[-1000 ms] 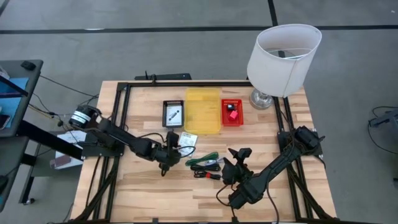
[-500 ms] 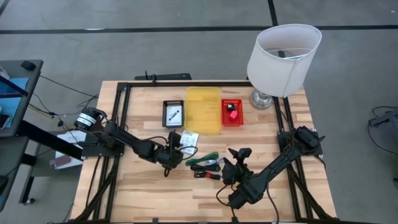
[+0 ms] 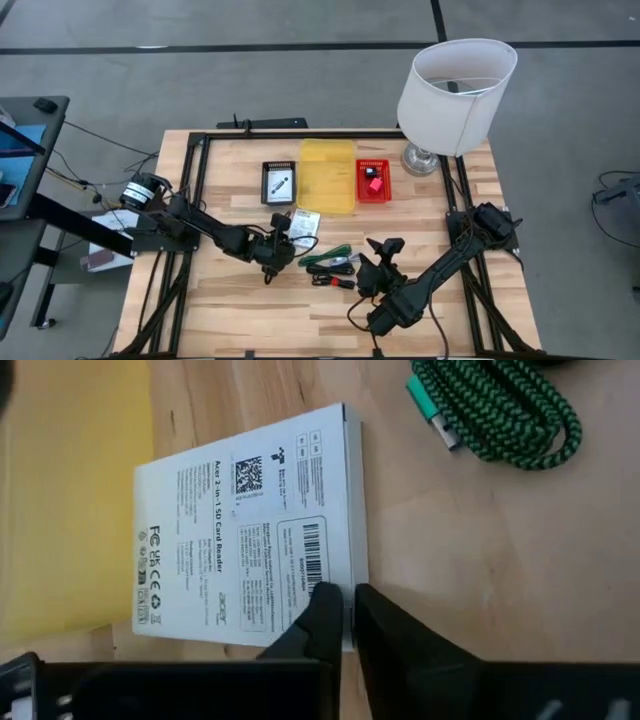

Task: Pick and place items into bin
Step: Put the card reader box into the black bin

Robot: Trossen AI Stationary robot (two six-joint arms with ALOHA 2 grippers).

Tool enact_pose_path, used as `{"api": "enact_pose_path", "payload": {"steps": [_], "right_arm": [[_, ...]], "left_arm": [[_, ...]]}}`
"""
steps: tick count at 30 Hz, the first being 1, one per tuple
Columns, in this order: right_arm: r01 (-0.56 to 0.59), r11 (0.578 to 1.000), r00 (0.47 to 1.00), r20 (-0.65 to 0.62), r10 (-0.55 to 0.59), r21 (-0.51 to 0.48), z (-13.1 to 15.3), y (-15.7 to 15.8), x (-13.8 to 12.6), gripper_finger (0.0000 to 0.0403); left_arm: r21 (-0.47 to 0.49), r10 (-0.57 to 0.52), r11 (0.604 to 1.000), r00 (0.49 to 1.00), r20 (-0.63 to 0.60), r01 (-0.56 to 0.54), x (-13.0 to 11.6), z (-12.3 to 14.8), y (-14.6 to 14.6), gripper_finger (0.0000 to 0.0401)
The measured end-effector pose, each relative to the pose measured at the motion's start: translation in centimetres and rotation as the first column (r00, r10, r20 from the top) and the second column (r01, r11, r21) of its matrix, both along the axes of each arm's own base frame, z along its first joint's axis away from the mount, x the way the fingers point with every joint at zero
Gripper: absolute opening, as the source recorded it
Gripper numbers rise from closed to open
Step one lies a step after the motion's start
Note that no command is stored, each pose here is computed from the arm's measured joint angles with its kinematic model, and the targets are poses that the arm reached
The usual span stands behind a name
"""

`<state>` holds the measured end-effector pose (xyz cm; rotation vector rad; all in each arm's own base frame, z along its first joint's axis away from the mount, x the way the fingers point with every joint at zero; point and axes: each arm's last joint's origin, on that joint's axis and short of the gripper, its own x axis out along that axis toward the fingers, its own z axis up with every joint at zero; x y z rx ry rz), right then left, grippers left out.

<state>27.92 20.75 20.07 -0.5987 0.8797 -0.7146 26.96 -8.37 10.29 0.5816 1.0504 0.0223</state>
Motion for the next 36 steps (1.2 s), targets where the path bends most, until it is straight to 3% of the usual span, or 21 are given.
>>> {"api": "enact_pose_path", "payload": {"steps": [16,36], "right_arm": [[0.000,1.000,1.000,0.006,0.000,0.004,0.0,0.0,0.0,0.0244],[-0.001,1.000,1.000,0.007,0.001,0.004,0.0,0.0,0.1,0.0244]], "left_arm": [[0.000,0.019,1.000,0.996,0.087,-0.019,-2.2,-0.2,-4.6,0.0000],[0.192,0.024,0.980,0.990,0.136,-0.050,-2.3,2.5,-7.5,0.0002]]}}
